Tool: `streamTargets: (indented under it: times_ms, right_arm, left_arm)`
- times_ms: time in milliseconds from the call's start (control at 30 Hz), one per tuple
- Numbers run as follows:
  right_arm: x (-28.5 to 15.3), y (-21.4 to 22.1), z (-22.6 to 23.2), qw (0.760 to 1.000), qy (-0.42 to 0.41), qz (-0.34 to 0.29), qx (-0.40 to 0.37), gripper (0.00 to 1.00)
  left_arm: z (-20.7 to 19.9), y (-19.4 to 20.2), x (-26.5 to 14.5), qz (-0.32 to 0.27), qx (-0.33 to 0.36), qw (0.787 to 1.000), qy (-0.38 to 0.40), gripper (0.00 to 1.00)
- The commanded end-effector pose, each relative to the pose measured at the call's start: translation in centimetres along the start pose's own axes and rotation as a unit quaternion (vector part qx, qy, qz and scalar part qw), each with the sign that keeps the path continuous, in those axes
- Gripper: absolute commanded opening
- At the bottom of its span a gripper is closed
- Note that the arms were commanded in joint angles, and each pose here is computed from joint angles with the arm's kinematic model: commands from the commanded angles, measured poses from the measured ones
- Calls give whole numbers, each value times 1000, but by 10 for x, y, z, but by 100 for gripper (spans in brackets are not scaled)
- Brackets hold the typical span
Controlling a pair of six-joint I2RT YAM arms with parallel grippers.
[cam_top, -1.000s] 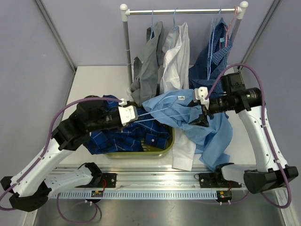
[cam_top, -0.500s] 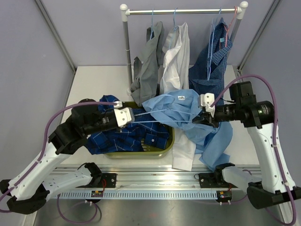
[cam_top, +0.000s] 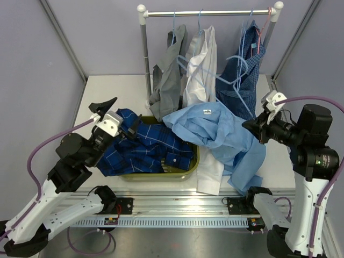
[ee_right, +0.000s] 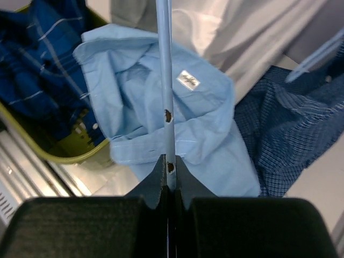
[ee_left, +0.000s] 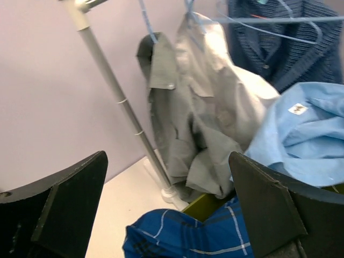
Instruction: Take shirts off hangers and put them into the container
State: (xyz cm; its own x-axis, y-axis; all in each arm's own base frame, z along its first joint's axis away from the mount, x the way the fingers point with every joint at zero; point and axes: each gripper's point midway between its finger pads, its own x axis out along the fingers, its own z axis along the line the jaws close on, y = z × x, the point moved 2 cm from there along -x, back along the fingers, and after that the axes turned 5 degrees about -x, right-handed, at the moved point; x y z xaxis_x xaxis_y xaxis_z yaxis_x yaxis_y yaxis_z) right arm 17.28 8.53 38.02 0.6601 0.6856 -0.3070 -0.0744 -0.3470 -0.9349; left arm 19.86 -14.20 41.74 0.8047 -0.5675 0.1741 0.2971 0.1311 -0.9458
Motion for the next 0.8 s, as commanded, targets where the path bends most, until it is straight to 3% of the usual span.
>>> streamTargets:
  times_ms: [0,200,467,600,767]
  right_arm:
    - [-3,-14,-41,990,121,-12,68,0]
    - [-15,-9,-76,963,241,-1,122,0]
    - [19,-15,-99,961,199,-11,190,0]
    - [37,-30,-129,951,219,-3,220,0]
    - [71,-49,-129,952,239,11,194,0]
  left_arm:
    - [21,9,1,-3,5,997,-80,99]
    - [3,63,6,52,9,996,-66,99]
    - [-4,77,8,65,12,996,-54,99]
    - [-4,78,6,65,7,996,-55,99]
    - [-3,78,4,62,8,996,-58,99]
